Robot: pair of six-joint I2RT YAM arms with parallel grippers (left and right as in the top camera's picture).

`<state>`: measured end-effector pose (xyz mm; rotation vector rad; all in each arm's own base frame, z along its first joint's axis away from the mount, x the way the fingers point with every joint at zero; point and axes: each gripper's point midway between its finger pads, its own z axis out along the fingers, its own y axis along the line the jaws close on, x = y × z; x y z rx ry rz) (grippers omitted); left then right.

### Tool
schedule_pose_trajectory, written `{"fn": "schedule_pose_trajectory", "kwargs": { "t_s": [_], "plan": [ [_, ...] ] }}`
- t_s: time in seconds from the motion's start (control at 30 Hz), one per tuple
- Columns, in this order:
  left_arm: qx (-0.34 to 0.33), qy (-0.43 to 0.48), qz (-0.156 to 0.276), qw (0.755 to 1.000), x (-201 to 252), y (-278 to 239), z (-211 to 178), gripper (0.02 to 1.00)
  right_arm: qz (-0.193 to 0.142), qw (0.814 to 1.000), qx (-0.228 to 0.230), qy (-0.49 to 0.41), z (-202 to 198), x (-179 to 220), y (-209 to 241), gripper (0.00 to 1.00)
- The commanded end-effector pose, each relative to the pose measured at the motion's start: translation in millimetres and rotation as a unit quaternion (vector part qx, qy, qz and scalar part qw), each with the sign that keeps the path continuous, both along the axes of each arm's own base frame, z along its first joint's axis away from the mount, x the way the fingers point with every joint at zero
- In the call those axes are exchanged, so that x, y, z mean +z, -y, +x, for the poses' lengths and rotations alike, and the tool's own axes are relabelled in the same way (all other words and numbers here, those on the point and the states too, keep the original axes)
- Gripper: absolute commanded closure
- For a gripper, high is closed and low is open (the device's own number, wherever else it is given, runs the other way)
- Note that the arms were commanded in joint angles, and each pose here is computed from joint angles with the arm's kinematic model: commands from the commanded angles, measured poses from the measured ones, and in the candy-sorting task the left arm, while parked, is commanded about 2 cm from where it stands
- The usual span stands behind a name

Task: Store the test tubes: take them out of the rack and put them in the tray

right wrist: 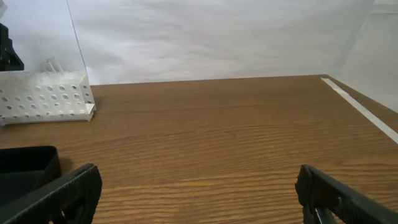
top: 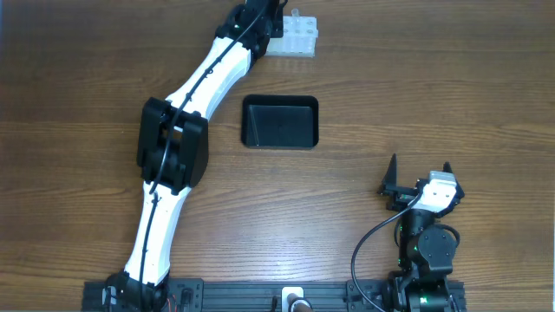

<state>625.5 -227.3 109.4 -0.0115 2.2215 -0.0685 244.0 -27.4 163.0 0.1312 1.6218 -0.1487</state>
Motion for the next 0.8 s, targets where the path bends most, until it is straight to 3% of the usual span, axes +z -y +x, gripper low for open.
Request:
{"fn": "schedule_pose_trajectory", "kwargs": {
  "t_s": [0.03, 0.43, 0.8],
  "plan": [
    [0.008, -0.002, 0.007, 1.0, -6.3, -5.9, 2.0, 0.855, 0.0, 1.0, -0.001, 0.0, -0.2, -1.4, 0.9, 0.007],
    [0.023, 0.044, 0.0, 0.999, 53.1, -13.0, 1.4, 0.912, 0.0, 1.0, -0.001, 0.0, -0.2, -1.4, 0.9, 0.009],
    [0.0, 0.184, 0.001, 0.983, 228.6, -11.6, -37.3, 0.912, 0.0, 1.0, -0.001, 0.0, -0.2, -1.4, 0.9, 0.009]
  ]
}}
